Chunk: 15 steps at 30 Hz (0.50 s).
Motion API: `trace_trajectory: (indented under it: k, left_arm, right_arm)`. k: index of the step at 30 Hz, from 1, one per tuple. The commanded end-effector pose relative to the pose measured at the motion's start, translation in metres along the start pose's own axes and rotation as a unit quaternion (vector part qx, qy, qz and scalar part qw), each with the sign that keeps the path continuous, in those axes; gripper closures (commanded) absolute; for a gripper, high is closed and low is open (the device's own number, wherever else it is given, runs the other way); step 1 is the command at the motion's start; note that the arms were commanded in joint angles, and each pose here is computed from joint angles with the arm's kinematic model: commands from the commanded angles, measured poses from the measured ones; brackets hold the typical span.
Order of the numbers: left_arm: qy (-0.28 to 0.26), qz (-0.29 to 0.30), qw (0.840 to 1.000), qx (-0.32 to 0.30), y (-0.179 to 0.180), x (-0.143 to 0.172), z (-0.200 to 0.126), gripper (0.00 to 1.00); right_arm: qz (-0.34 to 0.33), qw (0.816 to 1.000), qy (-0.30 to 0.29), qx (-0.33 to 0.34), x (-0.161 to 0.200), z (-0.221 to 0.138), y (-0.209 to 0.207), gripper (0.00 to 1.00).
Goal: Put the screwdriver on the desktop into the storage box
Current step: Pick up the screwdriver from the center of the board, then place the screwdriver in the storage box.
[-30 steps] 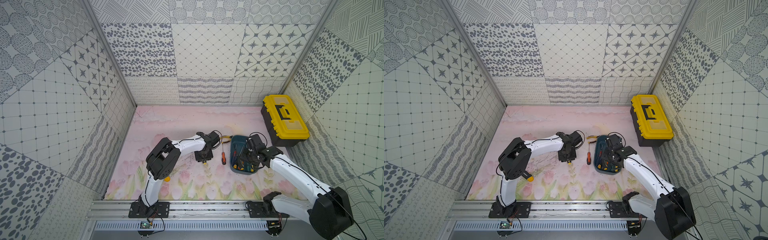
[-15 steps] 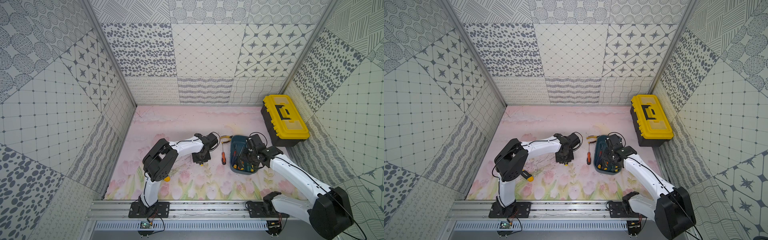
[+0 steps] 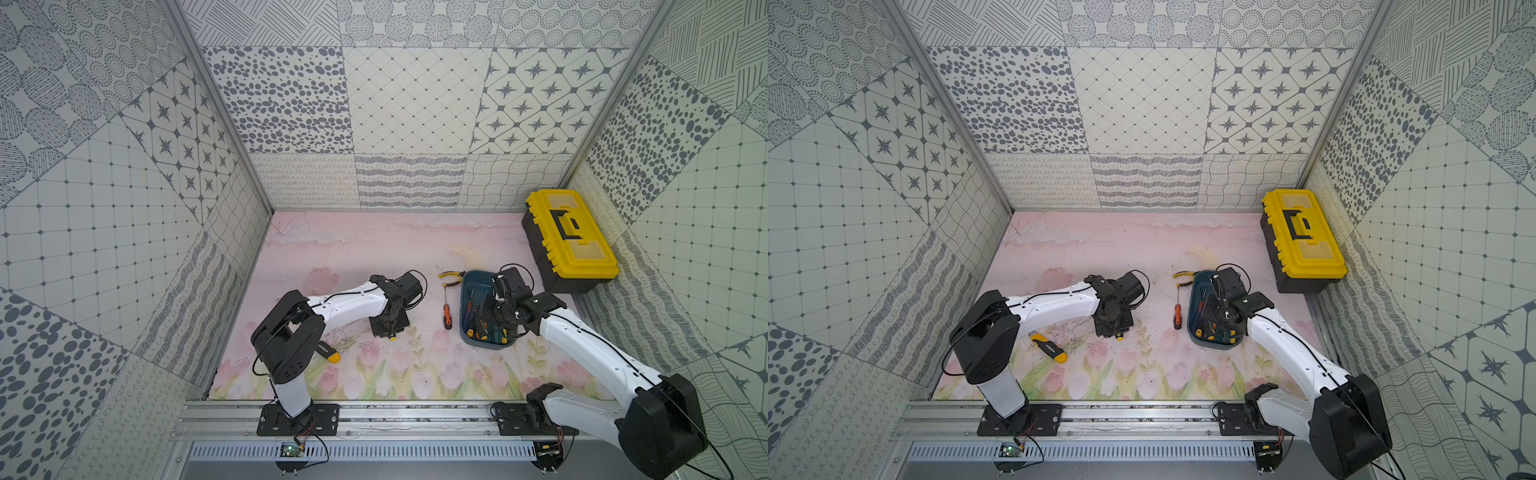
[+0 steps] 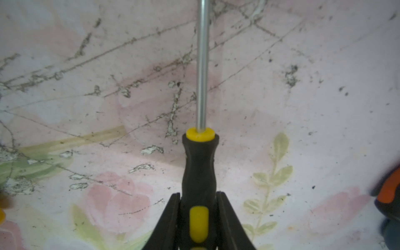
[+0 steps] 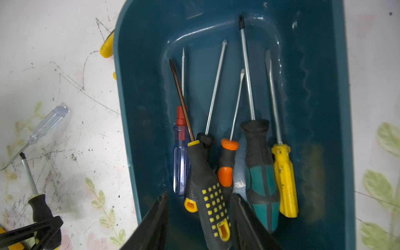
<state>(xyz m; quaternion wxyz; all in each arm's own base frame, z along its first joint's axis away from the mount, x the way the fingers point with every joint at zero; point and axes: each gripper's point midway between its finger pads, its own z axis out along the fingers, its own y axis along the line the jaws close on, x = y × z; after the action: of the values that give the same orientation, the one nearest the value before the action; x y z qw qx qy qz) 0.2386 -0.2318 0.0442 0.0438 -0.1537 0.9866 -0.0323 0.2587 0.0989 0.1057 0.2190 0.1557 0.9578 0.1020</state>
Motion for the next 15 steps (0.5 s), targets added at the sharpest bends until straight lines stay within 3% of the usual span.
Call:
trace_trajectory:
  k: [1, 8, 11, 15]
  left_arm:
    - [0.019, 0.049, 0.999, 0.001, 0.01, 0.01, -0.007, 0.96]
    - [0.035, 0.169, 0.984, -0.052, 0.045, 0.02, -0.02, 0.96]
    - [0.033, 0.188, 0.98, -0.062, 0.053, 0.021, -0.025, 0.97]
    - [0.012, 0.192, 0.981, -0.021, 0.04, 0.022, -0.039, 0.97]
  right_arm:
    - [-0.028, 0.998, -0.032, -0.034, -0.022, -0.012, 0.021, 0.49]
    - [-0.03, 0.998, -0.025, -0.043, -0.02, -0.01, 0.025, 0.5]
    - [-0.028, 0.998, -0.025, -0.045, -0.021, -0.01, 0.026, 0.5]
    - [-0.025, 0.998, -0.038, -0.041, -0.024, -0.015, 0.023, 0.5]
